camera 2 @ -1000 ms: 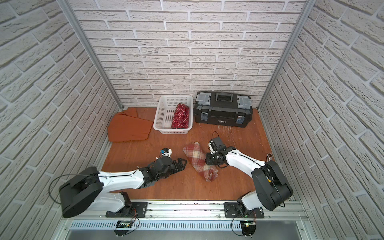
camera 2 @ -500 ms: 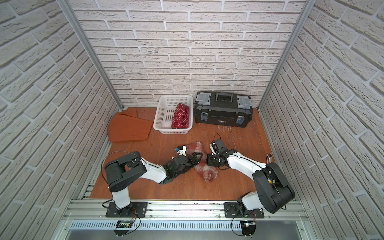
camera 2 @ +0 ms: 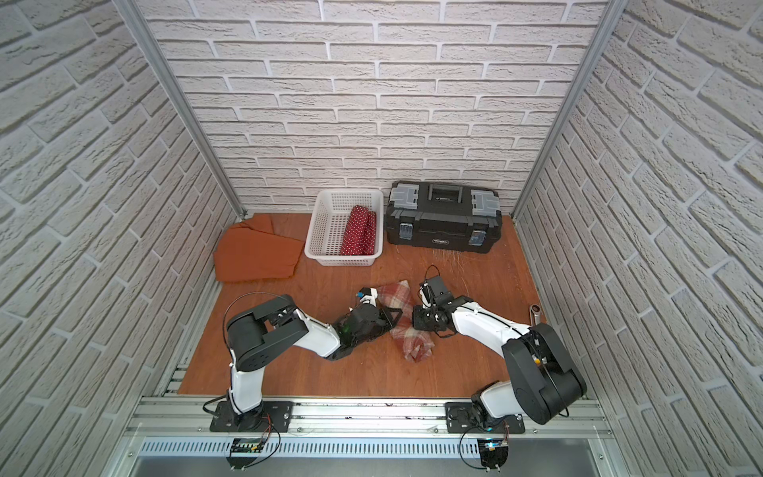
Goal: Roll up the skirts
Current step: Pick up the skirt from the center of the board.
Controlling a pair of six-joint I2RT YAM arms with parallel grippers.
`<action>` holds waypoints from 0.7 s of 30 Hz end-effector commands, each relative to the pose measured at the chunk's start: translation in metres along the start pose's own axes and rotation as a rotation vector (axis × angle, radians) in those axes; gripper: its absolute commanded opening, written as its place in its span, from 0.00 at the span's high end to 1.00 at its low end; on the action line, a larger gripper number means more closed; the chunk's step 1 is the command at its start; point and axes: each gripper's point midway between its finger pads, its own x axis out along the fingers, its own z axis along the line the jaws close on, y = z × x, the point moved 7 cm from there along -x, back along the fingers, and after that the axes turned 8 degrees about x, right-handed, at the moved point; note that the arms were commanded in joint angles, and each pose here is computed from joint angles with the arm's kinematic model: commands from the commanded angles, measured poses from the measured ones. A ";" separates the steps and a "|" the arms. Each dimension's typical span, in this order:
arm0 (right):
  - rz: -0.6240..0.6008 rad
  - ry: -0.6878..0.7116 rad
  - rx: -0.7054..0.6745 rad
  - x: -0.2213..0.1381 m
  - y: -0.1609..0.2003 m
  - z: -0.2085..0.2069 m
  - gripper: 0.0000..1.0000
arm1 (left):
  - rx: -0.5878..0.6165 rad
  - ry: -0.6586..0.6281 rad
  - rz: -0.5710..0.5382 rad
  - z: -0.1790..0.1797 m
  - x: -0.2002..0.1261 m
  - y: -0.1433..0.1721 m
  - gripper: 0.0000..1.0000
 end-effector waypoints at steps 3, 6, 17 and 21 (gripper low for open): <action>0.063 0.002 0.005 0.007 0.009 0.000 0.71 | 0.043 0.156 0.150 -0.020 0.008 0.013 1.00; 0.044 -0.025 -0.010 -0.004 0.007 0.004 0.58 | 0.088 0.115 0.140 -0.009 0.002 -0.002 1.00; -0.187 0.012 -0.078 -0.079 -0.004 0.003 0.37 | 0.112 0.278 0.188 0.007 0.001 -0.052 1.00; -0.227 0.062 -0.053 -0.087 -0.011 -0.007 0.37 | 0.147 0.346 0.192 -0.024 -0.004 -0.063 1.00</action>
